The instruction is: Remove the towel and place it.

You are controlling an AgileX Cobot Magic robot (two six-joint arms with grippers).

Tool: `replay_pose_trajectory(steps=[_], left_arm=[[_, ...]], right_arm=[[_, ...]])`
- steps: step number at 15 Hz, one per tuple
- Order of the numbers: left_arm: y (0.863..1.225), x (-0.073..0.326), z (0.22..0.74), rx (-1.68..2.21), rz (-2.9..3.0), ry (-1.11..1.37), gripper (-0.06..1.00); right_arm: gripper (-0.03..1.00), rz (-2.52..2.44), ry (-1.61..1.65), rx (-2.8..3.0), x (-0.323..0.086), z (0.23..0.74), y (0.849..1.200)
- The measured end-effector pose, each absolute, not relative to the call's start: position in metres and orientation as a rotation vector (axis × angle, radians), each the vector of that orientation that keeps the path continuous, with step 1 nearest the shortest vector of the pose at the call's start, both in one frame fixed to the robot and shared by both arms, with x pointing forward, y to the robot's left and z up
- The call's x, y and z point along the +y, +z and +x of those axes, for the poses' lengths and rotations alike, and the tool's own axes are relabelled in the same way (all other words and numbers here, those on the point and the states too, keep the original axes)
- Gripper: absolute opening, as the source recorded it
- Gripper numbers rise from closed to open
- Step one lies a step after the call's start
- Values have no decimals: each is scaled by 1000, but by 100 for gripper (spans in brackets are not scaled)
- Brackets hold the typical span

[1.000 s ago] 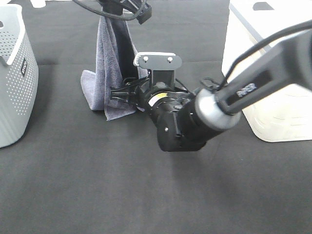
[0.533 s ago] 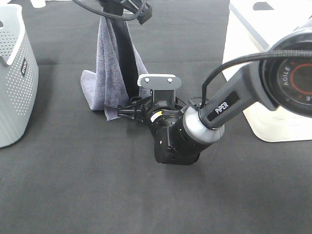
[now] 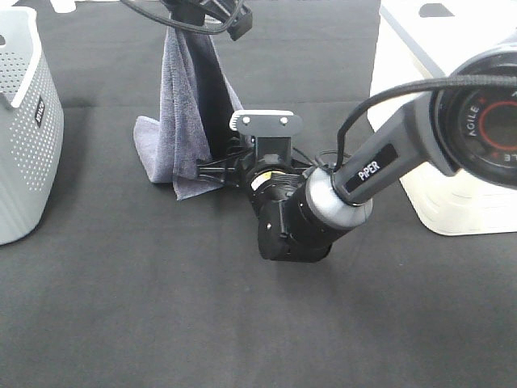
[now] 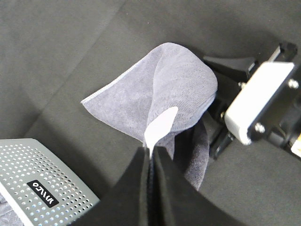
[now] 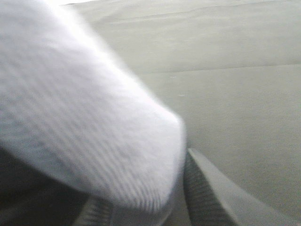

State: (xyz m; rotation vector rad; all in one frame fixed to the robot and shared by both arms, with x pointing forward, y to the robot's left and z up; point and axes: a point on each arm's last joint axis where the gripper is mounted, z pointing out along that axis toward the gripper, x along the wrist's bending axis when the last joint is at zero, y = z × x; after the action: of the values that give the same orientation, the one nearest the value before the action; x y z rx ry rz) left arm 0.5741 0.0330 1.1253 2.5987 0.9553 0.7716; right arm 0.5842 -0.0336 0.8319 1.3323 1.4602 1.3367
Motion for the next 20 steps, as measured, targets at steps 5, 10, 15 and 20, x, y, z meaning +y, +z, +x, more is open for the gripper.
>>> replay_pose_trajectory(steps=[5, 10, 15, 20], left_arm=[[1125, 33, 574, 955, 2599, 770, 0], [1128, 37, 575, 1036, 2549, 749, 0], [1174, 77, 589, 1171, 2293, 672, 0], [1182, 97, 606, 1161, 2140, 509, 0]], right_arm=[[9, 1349, 1318, 1515, -32, 583, 828], [2, 1391, 1277, 1657, -26, 580, 845], [2, 1252, 1176, 1994, -48, 584, 918], [2, 1011, 843, 2301, -119, 595, 985]])
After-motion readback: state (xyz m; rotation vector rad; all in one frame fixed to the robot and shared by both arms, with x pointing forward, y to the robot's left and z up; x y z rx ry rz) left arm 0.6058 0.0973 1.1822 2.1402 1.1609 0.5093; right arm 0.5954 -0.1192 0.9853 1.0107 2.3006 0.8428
